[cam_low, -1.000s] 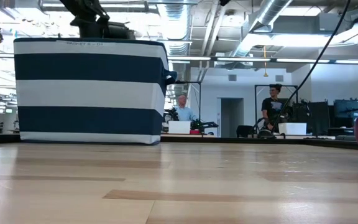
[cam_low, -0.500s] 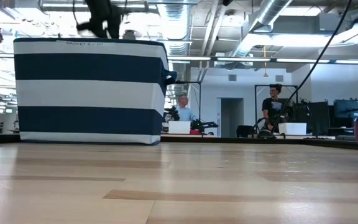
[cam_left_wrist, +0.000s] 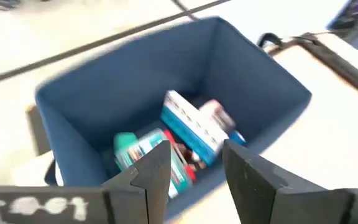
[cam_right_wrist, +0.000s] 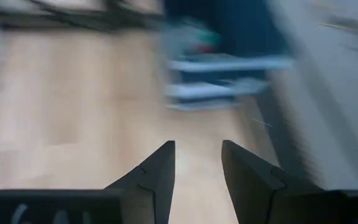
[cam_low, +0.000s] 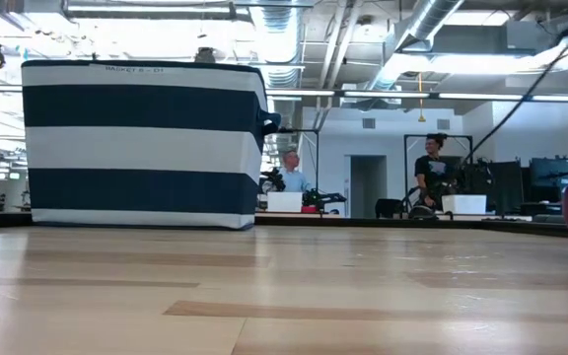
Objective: Pick & place medical supplies in basket/bin
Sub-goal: Return to Home Position
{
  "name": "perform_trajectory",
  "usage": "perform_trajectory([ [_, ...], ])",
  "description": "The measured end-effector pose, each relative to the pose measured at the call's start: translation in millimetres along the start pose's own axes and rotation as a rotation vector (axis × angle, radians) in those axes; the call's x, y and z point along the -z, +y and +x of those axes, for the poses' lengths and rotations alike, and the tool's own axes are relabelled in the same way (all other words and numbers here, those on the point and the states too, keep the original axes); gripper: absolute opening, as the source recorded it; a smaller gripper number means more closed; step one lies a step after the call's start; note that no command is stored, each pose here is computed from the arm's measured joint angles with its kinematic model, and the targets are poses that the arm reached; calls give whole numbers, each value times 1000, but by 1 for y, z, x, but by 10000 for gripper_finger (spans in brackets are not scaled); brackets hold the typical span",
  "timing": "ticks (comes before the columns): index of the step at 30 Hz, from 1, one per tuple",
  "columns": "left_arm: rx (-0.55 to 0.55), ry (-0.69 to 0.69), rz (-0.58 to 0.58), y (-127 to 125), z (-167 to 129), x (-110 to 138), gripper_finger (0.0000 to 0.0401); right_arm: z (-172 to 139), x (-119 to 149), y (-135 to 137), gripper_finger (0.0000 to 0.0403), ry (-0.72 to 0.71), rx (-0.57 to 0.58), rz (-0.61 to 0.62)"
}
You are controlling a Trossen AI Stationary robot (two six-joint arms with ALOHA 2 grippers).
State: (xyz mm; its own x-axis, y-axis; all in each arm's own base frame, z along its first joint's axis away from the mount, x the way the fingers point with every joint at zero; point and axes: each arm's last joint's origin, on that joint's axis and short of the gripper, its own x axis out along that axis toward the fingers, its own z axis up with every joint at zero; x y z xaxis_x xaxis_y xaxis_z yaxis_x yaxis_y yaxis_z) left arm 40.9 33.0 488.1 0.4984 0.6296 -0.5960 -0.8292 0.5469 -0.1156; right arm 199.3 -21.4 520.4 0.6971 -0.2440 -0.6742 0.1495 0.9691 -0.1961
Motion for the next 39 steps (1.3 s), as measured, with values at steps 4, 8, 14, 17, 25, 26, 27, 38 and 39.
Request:
perform_trajectory([
  [4, 79, -67, -36, 25, -9, 56, 137, -35, 25, 4, 125, -96, -240, -8],
  [8, 192, -223, -17, 44, 7, 116, 137, -41, 54, 12, 125, -153, -269, -38],
  [14, 790, -628, 193, 34, 44, 165, 137, -21, 96, 29, 125, -461, -434, -64],
  [17, 909, -613, 231, 19, 69, 162, 137, 4, 123, 41, 125, -608, -481, -65],
  [25, 950, -698, 327, -8, 130, 161, 137, 89, 213, 64, 125, -616, -412, 63],
  [26, 965, -720, 327, -9, 134, 163, 137, 94, 222, 65, 125, -626, -416, 74],
  [27, 984, -725, 314, -10, 138, 166, 137, 99, 230, 66, 125, -633, -418, 86],
  [38, 1049, -836, 244, -14, 172, 194, 137, 131, 282, 75, 125, -771, -397, 66],
  [39, 1054, -850, 244, -14, 172, 195, 137, 134, 285, 76, 125, -769, -397, 67],
])
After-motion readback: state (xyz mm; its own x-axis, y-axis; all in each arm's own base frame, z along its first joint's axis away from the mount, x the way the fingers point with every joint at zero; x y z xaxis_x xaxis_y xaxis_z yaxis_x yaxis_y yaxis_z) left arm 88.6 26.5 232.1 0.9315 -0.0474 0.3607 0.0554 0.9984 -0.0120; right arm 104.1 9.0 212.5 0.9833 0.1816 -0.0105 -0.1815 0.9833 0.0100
